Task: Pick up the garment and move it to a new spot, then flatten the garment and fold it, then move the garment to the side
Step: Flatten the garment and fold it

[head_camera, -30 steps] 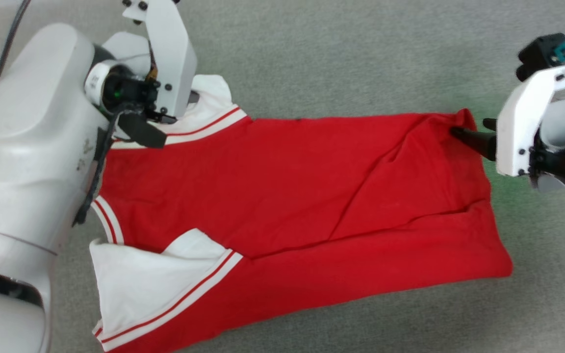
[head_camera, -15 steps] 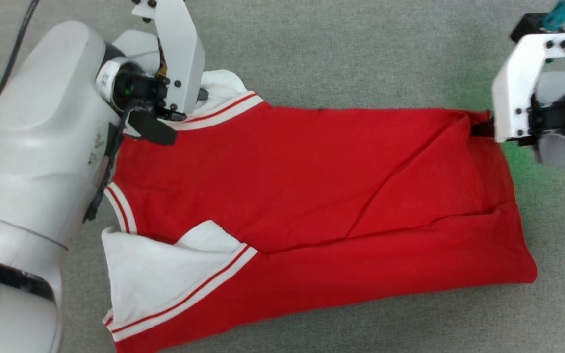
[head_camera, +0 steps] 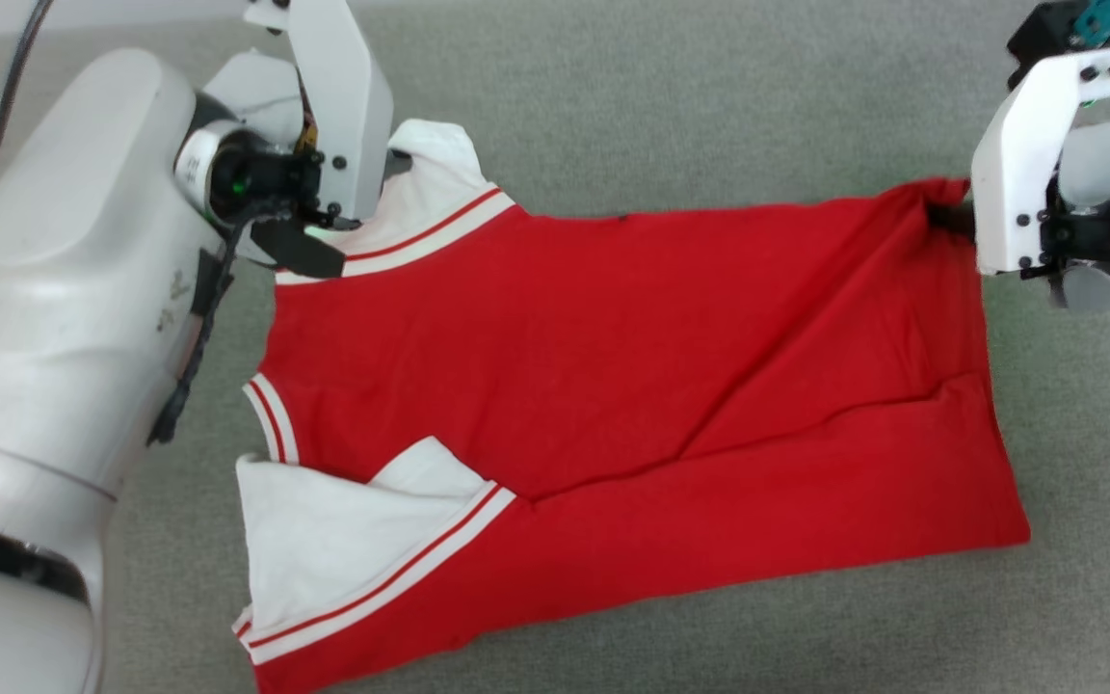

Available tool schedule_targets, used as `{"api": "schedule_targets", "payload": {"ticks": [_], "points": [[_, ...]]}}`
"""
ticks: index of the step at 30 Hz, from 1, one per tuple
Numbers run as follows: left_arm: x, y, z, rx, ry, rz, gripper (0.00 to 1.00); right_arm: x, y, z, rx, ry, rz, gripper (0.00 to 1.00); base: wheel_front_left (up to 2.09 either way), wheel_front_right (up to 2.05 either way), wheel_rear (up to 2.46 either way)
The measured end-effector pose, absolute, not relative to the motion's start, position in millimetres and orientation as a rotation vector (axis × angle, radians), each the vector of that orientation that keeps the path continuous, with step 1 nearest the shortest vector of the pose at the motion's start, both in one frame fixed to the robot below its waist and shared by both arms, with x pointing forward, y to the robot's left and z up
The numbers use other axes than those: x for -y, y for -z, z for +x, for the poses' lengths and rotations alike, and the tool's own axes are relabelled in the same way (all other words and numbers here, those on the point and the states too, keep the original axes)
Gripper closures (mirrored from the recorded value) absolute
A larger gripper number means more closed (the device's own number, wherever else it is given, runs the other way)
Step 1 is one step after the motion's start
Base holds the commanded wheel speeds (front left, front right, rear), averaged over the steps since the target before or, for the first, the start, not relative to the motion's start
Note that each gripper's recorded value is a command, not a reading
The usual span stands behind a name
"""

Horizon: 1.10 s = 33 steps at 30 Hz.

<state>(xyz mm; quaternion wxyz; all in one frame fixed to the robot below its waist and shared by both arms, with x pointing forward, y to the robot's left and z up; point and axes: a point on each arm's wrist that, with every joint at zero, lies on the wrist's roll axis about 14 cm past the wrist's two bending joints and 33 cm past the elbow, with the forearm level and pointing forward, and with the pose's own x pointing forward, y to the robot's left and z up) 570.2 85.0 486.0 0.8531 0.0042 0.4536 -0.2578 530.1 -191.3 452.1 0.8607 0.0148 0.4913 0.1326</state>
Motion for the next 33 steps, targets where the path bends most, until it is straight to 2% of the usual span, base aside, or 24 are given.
{"api": "schedule_targets", "payload": {"ticks": [5, 12, 21, 33], "points": [[-87.2, -500.9, 561.2, -0.883, 0.559, 0.019, 1.0, 185.0, -474.6, 527.5, -0.889, -0.338, -0.044, 1.0, 0.0, 0.0, 0.0], [-98.5, -501.1, 532.7, -0.811, 0.581, 0.035, 1.0, 185.6, -478.1, 498.4, -0.783, -0.41, -0.12, 1.0, 0.0, 0.0, 0.0], [-97.3, -499.5, 487.3, -0.735, 0.586, 0.004, 1.0, 187.7, -460.6, 456.9, -0.807, -0.459, -0.096, 1.0, 0.0, 0.0, 0.0], [-108.2, -436.9, 419.8, -0.873, 0.426, -0.157, 1.0, 194.8, -428.8, 422.1, -0.913, -0.447, -0.022, 1.0, 0.0, 0.0, 0.0]]}}
